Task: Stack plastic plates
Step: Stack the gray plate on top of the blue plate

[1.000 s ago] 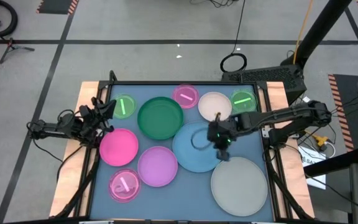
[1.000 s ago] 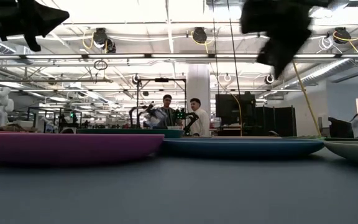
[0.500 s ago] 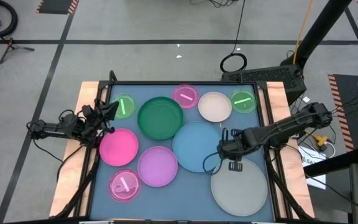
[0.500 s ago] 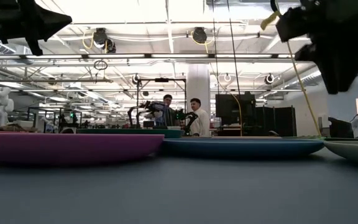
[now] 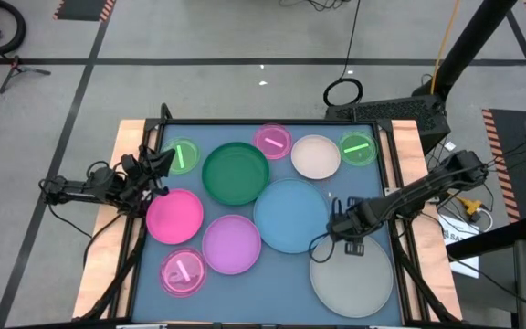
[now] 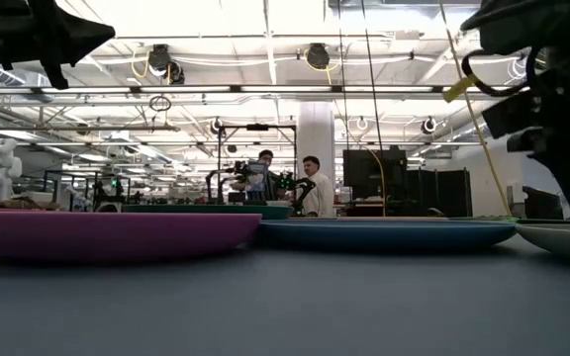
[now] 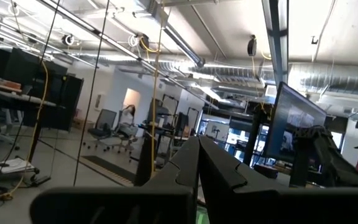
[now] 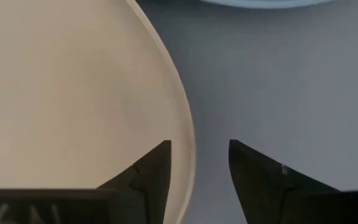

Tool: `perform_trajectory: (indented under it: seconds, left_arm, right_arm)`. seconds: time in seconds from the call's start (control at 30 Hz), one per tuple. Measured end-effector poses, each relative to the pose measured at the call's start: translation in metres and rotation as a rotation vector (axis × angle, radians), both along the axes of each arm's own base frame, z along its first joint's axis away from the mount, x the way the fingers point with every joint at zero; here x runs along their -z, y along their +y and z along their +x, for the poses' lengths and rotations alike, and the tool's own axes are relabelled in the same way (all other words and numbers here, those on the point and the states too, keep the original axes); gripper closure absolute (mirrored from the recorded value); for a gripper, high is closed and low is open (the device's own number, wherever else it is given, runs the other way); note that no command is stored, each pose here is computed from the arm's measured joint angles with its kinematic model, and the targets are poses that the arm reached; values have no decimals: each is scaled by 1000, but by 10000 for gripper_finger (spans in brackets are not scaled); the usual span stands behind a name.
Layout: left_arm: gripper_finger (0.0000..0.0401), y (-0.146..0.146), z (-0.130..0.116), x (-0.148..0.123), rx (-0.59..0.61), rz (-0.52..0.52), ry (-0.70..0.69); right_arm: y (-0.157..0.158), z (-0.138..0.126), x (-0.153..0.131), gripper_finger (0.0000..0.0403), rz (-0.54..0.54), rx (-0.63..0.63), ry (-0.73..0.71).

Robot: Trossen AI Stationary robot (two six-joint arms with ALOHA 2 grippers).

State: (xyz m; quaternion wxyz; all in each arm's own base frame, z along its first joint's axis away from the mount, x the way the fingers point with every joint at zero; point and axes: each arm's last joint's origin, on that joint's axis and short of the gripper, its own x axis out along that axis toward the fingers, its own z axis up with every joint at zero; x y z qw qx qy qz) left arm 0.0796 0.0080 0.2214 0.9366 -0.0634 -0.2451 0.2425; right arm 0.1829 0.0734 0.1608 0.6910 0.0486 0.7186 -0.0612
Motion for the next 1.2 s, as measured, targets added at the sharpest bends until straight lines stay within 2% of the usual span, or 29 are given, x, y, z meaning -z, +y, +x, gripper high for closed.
perform_trajectory:
  seconds: [0.17, 0.37, 0.6, 0.9, 1.2]
  left_arm:
    - [384, 0, 0, 0, 0, 0, 1]
    - [384, 0, 1, 1, -3, 7, 17]
    - [384, 0, 1, 2, -3, 8, 25]
    - [384, 0, 1, 2, -6, 14, 36]
    - [384, 0, 2, 3, -1, 6, 35]
  right_arm:
    - [-1, -2, 13, 248, 18, 1, -43]
    - [-1, -1, 14, 255, 24, 1, -57]
    - [-1, -1, 14, 300, 24, -5, -57]
    - [-2, -5, 14, 390, 10, -27, -21]
    - [-6, -14, 2, 400, -8, -48, 30]
